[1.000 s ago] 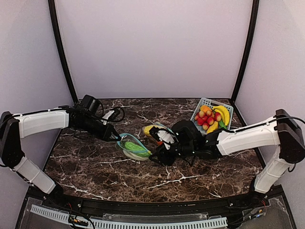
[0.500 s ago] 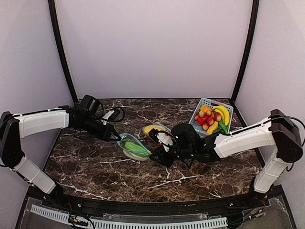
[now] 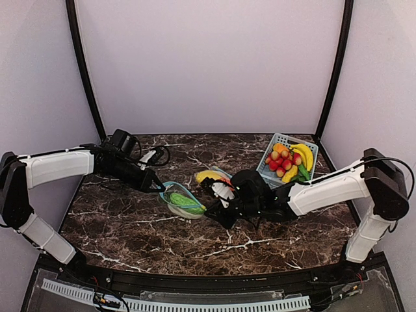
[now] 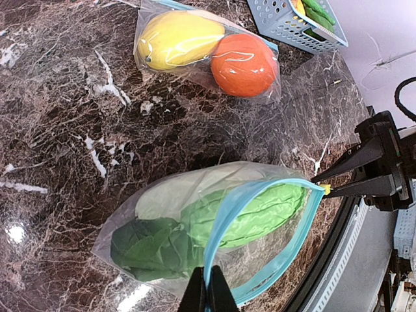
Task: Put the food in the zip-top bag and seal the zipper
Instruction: Pass from the left arm to the right
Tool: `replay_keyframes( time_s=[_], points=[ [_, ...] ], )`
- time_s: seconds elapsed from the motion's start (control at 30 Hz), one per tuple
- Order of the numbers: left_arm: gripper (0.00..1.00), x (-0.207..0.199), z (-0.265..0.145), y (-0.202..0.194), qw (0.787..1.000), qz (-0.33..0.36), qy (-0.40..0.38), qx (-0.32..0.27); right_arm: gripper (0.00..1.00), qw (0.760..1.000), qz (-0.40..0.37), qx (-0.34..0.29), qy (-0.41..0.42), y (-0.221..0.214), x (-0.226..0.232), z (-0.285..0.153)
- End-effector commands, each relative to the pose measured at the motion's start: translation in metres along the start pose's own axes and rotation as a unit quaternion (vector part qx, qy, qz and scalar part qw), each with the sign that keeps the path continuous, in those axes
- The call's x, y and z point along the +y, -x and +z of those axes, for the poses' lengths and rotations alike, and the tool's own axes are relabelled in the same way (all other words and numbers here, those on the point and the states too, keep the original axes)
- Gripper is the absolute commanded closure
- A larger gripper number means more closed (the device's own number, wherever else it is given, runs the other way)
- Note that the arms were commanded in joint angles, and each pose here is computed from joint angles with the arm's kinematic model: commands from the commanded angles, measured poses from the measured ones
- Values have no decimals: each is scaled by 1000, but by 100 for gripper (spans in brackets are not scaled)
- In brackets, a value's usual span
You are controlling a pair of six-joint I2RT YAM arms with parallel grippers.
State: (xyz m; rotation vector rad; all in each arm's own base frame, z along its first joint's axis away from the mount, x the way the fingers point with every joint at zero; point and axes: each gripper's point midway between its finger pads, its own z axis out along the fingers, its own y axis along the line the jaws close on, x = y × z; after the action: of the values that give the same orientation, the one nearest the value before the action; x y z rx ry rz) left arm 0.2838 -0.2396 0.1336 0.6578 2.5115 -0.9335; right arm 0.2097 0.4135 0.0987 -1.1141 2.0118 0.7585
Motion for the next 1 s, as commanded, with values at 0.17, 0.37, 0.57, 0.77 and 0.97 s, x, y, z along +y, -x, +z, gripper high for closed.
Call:
replay_keyframes(
  time_s=[0.17, 0.37, 0.57, 0.77, 0.97],
  points=[
    [99, 0, -4, 2, 1000, 0, 0, 1, 85, 1000, -2, -20, -7, 16, -4, 5],
    [99, 0, -4, 2, 1000, 0, -1, 1, 87, 1000, -4, -21, -11, 18, -5, 5],
    [99, 0, -5, 2, 1000, 0, 1, 1, 100, 1000, -7, -19, -11, 17, -5, 6],
    [88, -2, -12, 7, 1000, 17, 10, -10, 100, 1000, -14, -19, 17, 18, 5, 0],
    [26, -19, -60, 35, 986, 98, 47, -124, 100, 998, -24, -21, 63, 20, 22, -9]
  ],
)
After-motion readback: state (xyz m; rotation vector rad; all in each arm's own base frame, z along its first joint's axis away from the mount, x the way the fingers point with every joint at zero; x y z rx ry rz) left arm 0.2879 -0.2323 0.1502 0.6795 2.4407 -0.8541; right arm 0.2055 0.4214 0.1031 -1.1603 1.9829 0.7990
